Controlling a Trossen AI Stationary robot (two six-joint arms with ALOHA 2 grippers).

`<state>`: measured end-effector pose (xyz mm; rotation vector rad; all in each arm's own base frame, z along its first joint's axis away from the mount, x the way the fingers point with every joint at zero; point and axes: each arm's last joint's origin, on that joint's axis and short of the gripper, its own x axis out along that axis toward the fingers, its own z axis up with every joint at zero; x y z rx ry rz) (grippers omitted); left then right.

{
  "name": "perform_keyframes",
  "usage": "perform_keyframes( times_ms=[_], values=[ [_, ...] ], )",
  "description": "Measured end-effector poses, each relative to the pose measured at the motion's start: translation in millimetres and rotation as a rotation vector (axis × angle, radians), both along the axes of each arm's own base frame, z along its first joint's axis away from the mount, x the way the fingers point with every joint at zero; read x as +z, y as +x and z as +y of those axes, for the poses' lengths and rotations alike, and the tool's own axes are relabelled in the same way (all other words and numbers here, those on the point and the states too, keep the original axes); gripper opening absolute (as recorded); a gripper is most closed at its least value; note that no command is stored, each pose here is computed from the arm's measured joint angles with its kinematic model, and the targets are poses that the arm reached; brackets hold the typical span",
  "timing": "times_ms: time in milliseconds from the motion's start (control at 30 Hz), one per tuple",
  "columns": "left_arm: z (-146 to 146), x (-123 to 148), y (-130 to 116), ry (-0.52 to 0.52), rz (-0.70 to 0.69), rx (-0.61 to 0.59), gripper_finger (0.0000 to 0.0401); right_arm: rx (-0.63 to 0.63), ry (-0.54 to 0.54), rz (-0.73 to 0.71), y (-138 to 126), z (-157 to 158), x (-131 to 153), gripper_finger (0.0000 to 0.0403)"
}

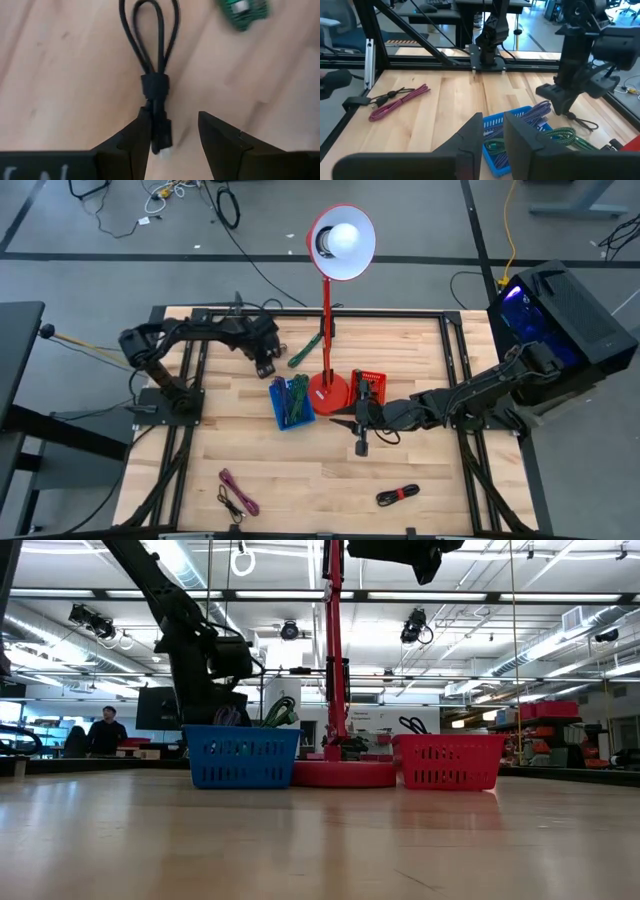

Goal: Pick & Place USB Port
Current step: Put the black charger cable into the orange bin

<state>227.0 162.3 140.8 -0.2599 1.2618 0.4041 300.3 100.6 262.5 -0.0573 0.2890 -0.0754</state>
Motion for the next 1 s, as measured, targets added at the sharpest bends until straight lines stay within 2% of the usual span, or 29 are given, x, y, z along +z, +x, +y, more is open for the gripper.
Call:
perform_keyframes(
  times_ms=[133, 200, 267, 333, 533, 733, 900, 1000],
  values=[
    [-1, -6, 3, 0.074, 0.072, 0.015, 0.0147, 0.0, 0.002, -0.001, 0, 0, 0, 0.0076],
    [0, -7, 4, 0.074, 0.078, 0.023, 0.0109, 0.0, 0.002, -0.001, 0, 0, 0, 0.0076],
    [0, -8, 3, 0.064, 0.073, 0.038, 0.0048, 0.0, 0.002, -0.001, 0, 0, 0, 0.0076],
    [-1, -7, 3, 0.055, 0.069, 0.046, 0.0019, 0.0, 0.002, -0.001, 0, 0, 0, 0.0076],
    [-3, 5, -5, 0.048, 0.065, 0.086, 0.0006, 0.0, 0.001, 0.001, 0, 0, 0, 0.0076],
    [-7, 44, -15, 0.059, 0.051, 0.154, 0.0004, -0.001, -0.004, 0.012, 0, 0, -1, 0.0076],
    [-20, 89, -28, 0.049, -0.122, 0.208, 0.0004, -0.022, -0.016, 0.029, -1, -1, -3, 0.0076],
    [-33, 116, -38, 0.018, -0.278, 0.216, 0.0004, -0.09, -0.025, 0.054, -2, -3, -6, 0.0076]
  ],
)
